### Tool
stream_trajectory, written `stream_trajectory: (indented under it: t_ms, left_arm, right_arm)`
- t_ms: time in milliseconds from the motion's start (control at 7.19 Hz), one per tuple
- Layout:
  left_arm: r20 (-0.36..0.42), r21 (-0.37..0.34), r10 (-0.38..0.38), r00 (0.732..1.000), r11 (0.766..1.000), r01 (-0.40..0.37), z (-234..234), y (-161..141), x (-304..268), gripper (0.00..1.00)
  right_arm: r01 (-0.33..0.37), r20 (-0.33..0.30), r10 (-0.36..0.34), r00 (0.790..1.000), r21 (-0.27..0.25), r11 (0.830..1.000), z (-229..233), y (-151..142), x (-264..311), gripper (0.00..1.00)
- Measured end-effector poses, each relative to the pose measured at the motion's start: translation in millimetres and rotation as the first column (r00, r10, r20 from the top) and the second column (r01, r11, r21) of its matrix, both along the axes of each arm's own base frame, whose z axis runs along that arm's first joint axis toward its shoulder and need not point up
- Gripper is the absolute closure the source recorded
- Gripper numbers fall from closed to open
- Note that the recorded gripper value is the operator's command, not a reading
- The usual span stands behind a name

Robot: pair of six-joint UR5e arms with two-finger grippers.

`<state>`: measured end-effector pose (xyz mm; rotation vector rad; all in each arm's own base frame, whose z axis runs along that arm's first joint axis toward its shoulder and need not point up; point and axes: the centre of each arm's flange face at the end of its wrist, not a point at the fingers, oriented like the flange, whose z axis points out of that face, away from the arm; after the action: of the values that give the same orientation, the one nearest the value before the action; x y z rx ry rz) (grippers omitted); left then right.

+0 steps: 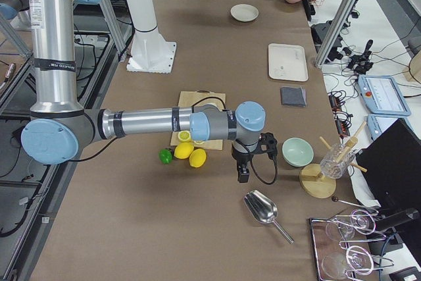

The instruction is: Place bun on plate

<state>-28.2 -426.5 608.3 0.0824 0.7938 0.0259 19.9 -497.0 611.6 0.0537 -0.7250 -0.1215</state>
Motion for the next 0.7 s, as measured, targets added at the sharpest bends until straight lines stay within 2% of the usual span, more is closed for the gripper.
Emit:
stream_trajectory:
  t_ms: [696]
  left_arm:
    - [-0.002,-0.001,-0.002,1.0,1.0,0.002,-3.2,9.0,-0.9,0.02]
  right_arm:
    - [0.025,0.005,-0.025,1.0,0.013,1.0,-7.5,9.1,-11.7,0.0]
